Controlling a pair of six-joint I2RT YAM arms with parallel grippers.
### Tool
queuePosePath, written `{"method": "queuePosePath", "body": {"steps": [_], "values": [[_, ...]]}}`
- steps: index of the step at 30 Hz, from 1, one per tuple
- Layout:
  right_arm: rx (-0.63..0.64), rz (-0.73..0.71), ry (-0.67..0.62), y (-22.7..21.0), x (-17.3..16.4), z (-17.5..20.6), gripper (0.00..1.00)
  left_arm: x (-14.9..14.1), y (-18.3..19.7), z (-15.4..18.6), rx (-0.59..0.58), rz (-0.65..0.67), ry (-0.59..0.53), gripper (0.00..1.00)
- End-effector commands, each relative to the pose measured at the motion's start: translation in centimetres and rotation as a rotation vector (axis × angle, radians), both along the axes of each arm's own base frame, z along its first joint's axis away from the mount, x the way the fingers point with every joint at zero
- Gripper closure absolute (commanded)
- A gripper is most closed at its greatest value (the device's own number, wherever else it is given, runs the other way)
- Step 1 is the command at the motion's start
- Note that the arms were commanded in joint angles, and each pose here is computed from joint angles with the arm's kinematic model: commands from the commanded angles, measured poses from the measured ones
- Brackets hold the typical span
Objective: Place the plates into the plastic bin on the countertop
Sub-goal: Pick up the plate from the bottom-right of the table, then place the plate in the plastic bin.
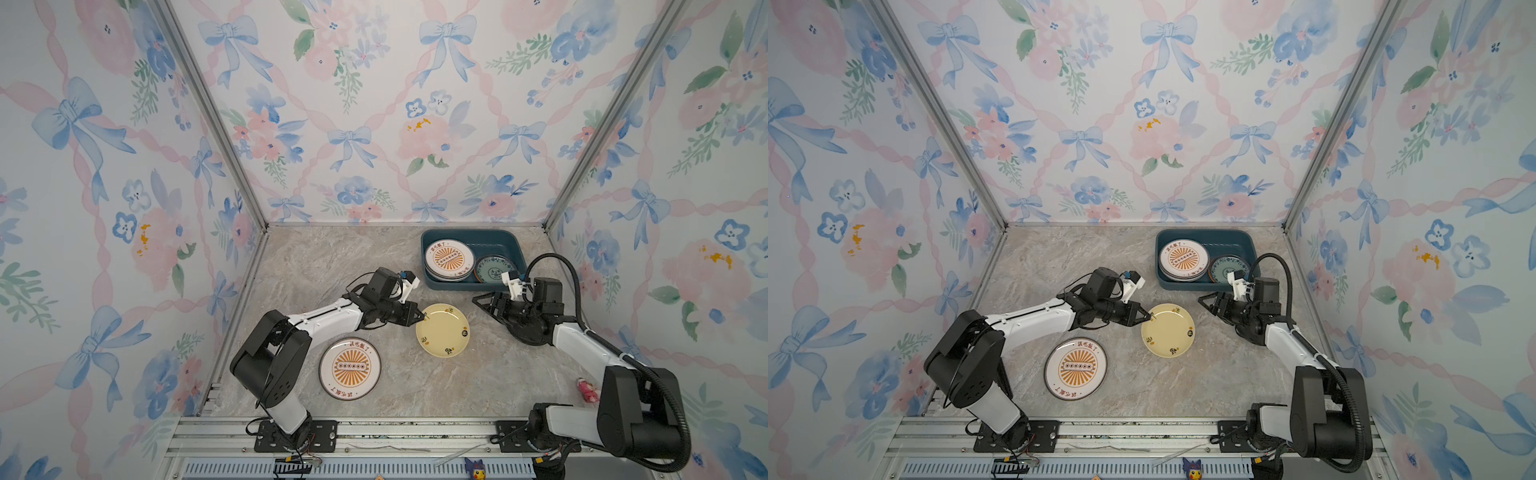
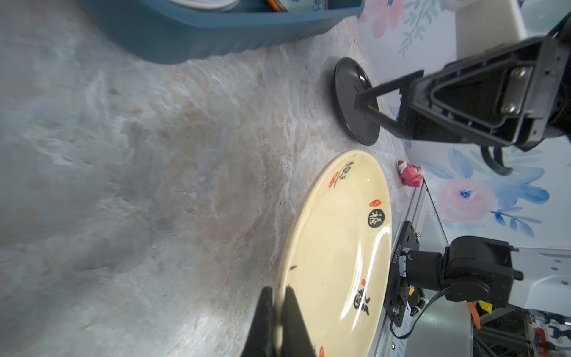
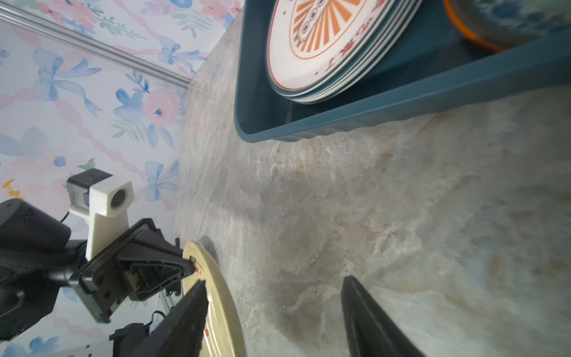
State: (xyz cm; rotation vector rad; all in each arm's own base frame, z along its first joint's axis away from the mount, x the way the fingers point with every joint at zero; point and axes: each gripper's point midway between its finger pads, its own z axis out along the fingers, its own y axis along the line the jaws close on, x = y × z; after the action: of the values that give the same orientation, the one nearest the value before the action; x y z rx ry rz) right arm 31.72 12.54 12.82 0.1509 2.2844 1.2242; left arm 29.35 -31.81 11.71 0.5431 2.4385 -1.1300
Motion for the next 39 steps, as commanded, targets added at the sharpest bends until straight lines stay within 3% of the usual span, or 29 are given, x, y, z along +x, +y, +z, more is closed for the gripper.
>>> {"method": "queuePosePath", "body": {"steps": [1,10,18,21,25,32,34,39], "values": [[0.104,0.099,-0.088,2.6,-0.2,1.8,0.33,0.7,1.2,1.4,-0.036,0.014,-0.011,1.00],[0.144,0.234,-0.142,7.3,-1.5,2.4,0.33,3.1,2.5,2.9,-0.058,0.067,-0.028,1.00],[0.172,0.270,-0.096,9.7,-1.0,1.1,0.39,4.0,2.7,3.5,-0.068,0.078,-0.039,1.00],[0.216,0.278,-0.085,10.5,-0.7,1.0,0.47,4.3,2.9,3.4,-0.066,0.088,-0.039,1.00],[0.305,0.269,-0.072,11.3,0.1,1.3,0.68,4.7,3.2,3.2,-0.069,0.101,-0.038,1.00],[0.460,0.252,-0.042,12.0,1.6,1.4,0.88,4.8,3.6,2.9,-0.066,0.112,-0.037,1.00],[0.495,0.246,-0.027,12.1,2.1,1.1,0.98,4.8,3.8,2.9,-0.064,0.116,-0.036,1.00],[0.481,0.231,0.001,12.4,2.4,-0.1,1.00,4.7,4.2,2.7,-0.061,0.120,-0.036,1.00]]}}
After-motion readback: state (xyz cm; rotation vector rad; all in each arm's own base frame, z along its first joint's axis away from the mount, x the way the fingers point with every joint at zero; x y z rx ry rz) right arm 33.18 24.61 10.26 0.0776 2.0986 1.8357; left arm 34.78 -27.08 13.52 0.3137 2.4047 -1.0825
